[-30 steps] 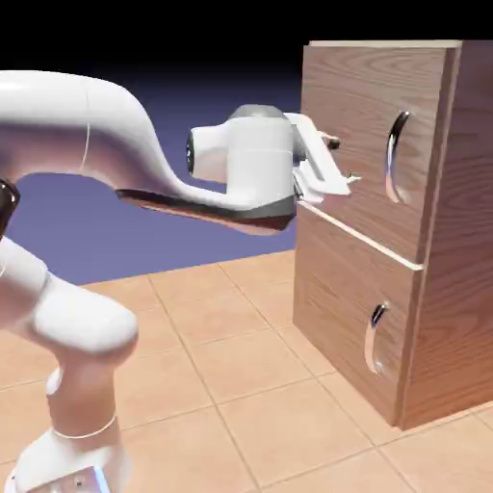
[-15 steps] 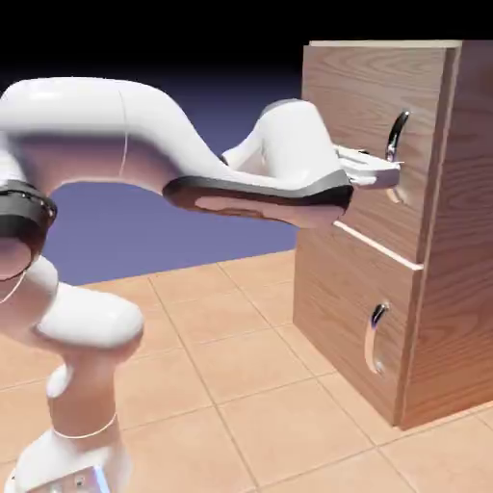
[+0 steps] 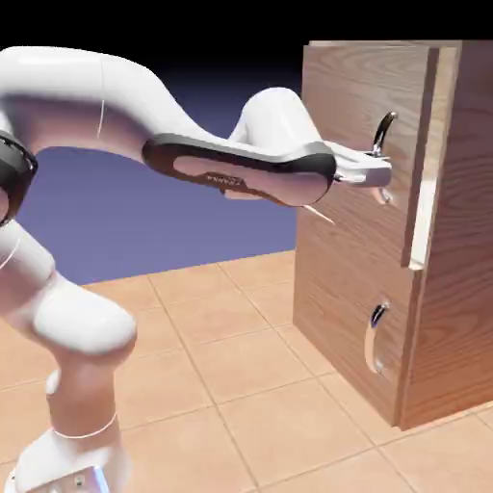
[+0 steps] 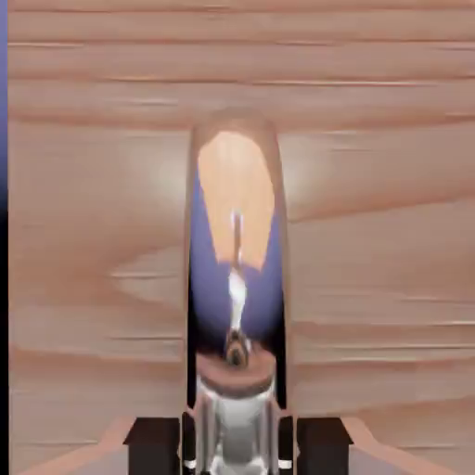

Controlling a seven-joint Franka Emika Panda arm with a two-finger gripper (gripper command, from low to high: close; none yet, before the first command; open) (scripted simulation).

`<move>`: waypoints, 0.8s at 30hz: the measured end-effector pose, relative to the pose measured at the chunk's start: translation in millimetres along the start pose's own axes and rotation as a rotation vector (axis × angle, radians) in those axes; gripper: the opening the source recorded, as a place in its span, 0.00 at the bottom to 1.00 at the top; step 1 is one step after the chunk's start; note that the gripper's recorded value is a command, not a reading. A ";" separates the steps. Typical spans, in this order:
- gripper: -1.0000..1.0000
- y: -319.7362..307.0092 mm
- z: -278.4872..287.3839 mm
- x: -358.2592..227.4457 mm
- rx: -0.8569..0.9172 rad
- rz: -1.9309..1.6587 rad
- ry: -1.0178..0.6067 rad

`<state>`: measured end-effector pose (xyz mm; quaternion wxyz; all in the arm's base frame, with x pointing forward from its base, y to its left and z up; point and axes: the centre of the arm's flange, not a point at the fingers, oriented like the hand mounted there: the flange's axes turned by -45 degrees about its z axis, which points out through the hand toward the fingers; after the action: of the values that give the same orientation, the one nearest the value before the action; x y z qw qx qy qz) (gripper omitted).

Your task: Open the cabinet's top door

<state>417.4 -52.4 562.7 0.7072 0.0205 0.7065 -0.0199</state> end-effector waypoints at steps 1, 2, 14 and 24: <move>0.00 1.1 -3.0 0.0 0.008 -0.002 0.000; 0.00 2.4 -6.5 0.0 0.017 -0.002 0.000; 0.00 37.8 -75.3 -0.1 0.206 -0.003 -0.001; 0.00 72.3 -121.5 -0.1 0.347 -0.003 -0.001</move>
<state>300.2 26.7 562.7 0.6932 0.1412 0.6922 -0.1426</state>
